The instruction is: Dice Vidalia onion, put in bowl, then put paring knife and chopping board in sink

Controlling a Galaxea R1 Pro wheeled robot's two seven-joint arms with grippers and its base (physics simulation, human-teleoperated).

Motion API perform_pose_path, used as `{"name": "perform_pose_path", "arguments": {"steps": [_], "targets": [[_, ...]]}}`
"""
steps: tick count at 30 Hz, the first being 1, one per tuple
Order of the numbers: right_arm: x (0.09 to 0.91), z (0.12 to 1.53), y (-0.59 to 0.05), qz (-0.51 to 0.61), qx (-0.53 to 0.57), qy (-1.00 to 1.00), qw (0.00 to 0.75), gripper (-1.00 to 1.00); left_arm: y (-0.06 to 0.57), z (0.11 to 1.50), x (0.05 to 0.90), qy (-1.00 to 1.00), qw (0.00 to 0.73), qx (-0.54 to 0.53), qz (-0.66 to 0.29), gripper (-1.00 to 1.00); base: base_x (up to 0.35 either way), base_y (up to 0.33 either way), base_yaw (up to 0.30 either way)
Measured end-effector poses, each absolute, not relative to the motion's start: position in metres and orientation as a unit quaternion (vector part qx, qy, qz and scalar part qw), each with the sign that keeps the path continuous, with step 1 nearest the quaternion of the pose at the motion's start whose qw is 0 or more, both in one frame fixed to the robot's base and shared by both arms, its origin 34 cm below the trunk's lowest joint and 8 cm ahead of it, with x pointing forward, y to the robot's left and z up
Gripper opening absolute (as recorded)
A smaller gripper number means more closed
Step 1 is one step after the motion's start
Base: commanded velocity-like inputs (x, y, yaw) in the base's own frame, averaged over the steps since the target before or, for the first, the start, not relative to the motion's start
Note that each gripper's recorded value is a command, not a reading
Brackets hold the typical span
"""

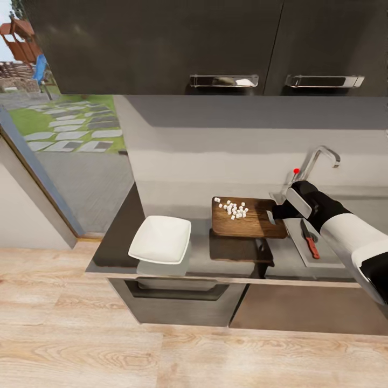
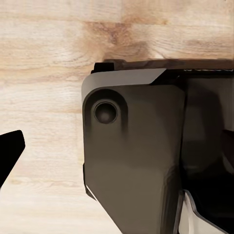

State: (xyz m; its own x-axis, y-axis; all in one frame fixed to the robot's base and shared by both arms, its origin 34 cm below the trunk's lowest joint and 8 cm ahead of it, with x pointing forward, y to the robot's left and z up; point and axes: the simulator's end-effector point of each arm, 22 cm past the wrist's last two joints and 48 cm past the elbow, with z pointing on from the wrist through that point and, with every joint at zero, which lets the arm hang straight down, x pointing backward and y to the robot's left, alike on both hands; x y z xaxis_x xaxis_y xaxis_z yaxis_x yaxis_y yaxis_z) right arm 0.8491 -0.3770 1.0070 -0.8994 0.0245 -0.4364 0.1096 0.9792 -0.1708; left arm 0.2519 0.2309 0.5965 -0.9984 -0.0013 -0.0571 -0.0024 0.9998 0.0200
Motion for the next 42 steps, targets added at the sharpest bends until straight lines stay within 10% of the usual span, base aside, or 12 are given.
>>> {"name": "perform_pose_path", "arguments": {"steps": [42], "targets": [[0.847,1.055,-0.375,-0.095,0.036,0.962,0.253,-1.0,0.231,0.607,0.279,0.998,0.062,-0.001,0.01,1.0,-0.077,0.099,0.0]]}}
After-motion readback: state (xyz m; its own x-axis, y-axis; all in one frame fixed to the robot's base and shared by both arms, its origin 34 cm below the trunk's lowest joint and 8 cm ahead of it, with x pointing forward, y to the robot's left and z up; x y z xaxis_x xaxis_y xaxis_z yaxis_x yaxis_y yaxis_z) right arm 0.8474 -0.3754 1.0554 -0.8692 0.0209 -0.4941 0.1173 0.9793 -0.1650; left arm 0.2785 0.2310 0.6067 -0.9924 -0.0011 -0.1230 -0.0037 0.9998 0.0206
